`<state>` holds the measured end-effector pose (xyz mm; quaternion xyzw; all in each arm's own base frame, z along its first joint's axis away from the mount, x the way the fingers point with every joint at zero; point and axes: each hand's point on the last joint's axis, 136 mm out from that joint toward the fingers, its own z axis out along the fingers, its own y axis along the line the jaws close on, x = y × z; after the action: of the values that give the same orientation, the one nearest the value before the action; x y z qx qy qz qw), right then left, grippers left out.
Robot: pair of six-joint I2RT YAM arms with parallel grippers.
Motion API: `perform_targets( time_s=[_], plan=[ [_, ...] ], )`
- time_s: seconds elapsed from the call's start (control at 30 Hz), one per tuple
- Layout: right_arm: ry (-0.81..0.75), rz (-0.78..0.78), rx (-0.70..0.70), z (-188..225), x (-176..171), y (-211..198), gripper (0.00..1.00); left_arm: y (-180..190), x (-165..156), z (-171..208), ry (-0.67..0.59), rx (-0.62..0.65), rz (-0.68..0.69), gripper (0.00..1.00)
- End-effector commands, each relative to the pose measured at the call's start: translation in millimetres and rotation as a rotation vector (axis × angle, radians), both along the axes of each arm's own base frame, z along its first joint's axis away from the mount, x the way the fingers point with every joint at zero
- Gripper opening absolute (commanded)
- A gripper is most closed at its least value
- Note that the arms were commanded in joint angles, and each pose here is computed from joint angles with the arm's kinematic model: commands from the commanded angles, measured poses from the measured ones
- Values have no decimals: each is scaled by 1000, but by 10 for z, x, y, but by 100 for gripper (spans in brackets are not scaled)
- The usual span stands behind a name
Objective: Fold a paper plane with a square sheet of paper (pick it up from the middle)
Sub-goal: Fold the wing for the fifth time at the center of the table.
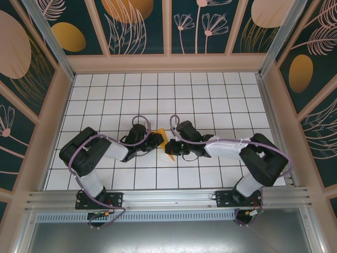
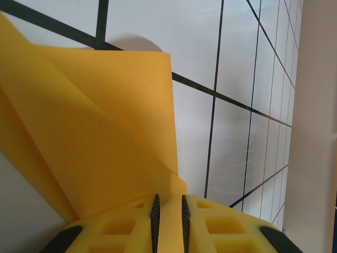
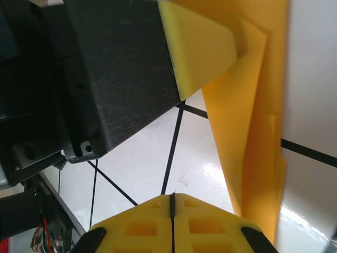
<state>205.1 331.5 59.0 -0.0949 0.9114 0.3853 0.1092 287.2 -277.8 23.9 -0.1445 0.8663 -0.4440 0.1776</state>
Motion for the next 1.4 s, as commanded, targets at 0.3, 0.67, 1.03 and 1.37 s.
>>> perform_targets(
  time_s=[0.3,0.67,1.03,1.37],
  plan=[
    [89,-21,-58,-408,-85,-142,6,137,-82,-285,61,112,11,23],
    [132,-42,-72,-548,-203,-296,7,142,-77,-297,63,122,10,22],
    [48,-34,-25,-199,-89,-230,9,152,-75,-314,68,127,15,22],
    [-26,122,-138,-216,-226,-25,11,141,-67,-284,61,121,13,22]
  ],
)
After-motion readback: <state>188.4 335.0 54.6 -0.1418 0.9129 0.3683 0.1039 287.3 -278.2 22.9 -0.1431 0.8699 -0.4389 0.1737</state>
